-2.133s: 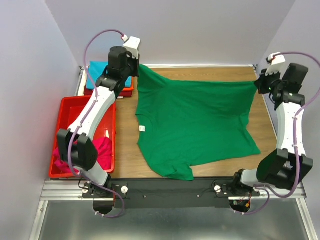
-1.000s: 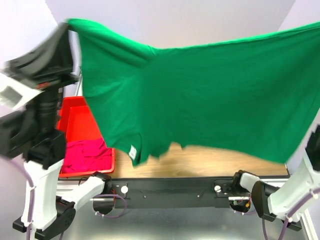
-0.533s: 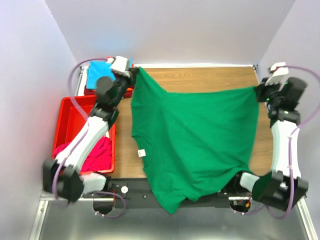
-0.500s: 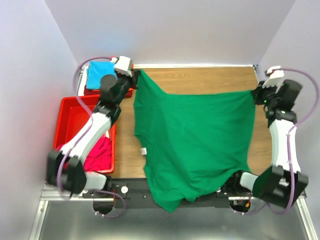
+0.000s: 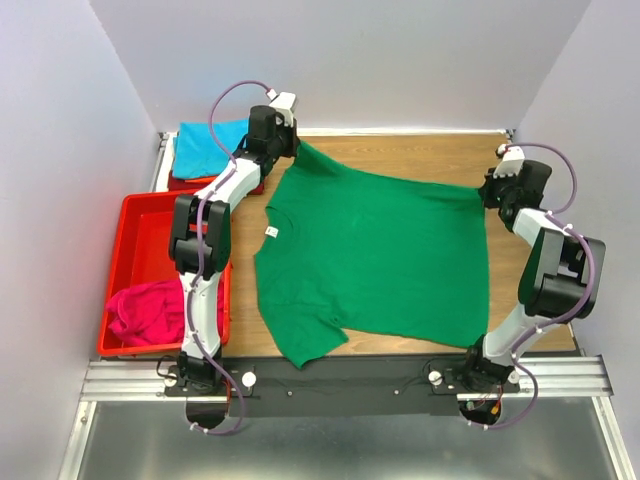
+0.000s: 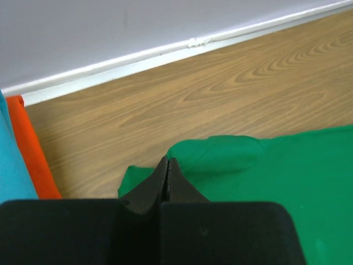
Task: Fold and stack the t-shirts
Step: Flatten the tshirt out, then fold the tshirt
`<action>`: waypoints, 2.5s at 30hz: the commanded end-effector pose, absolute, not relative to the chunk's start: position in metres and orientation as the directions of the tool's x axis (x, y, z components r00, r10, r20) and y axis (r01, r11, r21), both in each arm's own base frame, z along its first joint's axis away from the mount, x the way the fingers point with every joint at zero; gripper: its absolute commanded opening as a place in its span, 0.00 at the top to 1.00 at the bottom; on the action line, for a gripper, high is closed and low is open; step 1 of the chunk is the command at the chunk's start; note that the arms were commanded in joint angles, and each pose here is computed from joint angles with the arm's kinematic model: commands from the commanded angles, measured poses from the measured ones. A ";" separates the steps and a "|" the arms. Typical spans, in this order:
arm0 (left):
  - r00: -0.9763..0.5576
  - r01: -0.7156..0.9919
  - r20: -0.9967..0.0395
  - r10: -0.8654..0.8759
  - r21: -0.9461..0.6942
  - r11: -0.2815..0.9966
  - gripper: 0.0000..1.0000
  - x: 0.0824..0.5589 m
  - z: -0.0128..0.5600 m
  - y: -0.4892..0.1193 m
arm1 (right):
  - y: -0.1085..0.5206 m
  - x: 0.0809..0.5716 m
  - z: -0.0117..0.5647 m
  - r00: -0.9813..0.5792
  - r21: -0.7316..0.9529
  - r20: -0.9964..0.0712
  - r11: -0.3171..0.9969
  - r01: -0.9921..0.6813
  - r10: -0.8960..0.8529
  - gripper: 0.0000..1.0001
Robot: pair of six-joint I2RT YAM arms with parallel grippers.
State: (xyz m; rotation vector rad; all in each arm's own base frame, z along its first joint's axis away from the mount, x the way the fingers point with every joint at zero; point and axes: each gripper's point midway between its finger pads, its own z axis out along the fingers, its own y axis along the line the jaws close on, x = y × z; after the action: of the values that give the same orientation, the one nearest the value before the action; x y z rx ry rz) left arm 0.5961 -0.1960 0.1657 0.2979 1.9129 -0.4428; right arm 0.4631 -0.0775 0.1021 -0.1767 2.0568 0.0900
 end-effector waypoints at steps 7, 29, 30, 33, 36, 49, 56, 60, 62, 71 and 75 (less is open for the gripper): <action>-0.292 0.413 -0.956 0.041 -0.087 0.906 1.00 0.614 0.209 -0.190 | -0.116 0.502 0.165 -0.296 -0.121 -0.949 0.993 0.008 -0.113 1.00; -0.258 0.485 -0.965 0.054 -0.081 0.871 1.00 0.551 0.223 -0.188 | -0.084 0.472 0.132 -0.379 -0.057 -0.919 0.989 -0.137 -0.106 1.00; -0.261 0.487 -0.964 0.055 -0.083 0.869 1.00 0.550 0.222 -0.188 | -0.084 0.470 0.132 -0.382 -0.059 -0.918 0.990 -0.132 -0.106 1.00; -0.271 0.486 -0.961 0.054 -0.088 0.870 1.00 0.544 0.216 -0.187 | -0.086 0.466 0.135 -0.377 -0.073 -0.919 0.990 -0.123 -0.115 0.99; -0.269 0.490 -0.962 0.048 -0.094 0.867 1.00 0.543 0.219 -0.188 | -0.089 0.462 0.140 -0.370 -0.089 -0.921 0.991 -0.104 -0.121 0.99; -0.268 0.502 -0.962 0.040 -0.104 0.859 1.00 0.538 0.225 -0.190 | -0.106 0.447 0.149 -0.357 -0.133 -0.925 0.991 -0.024 -0.132 0.99; -0.271 0.499 -0.962 0.039 -0.105 0.860 1.00 0.526 0.228 -0.187 | -0.107 0.438 0.142 -0.372 -0.133 -0.919 0.991 -0.030 -0.134 0.99; -0.270 0.502 -0.962 0.040 -0.105 0.859 1.00 0.518 0.229 -0.185 | -0.106 0.437 0.137 -0.380 -0.117 -0.917 0.993 -0.031 -0.120 0.99; -0.277 0.504 -0.960 0.042 -0.108 0.857 1.00 0.515 0.225 -0.185 | -0.106 0.436 0.135 -0.384 -0.112 -0.916 0.993 -0.030 -0.115 0.99; -0.298 0.507 -0.954 0.030 -0.132 0.852 1.00 0.495 0.220 -0.183 | -0.111 0.432 0.127 -0.404 -0.102 -0.909 0.995 -0.021 -0.102 0.99; -0.298 0.506 -0.954 0.022 -0.138 0.851 1.00 0.485 0.224 -0.181 | -0.112 0.429 0.123 -0.415 -0.097 -0.905 0.995 -0.025 -0.099 0.99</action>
State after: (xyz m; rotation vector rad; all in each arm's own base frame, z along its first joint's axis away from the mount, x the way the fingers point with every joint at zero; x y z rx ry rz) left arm 0.4947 -0.1798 0.1946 0.3985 1.8929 -0.4734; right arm 0.4347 -0.1059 0.1234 -0.0961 1.9988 -0.0642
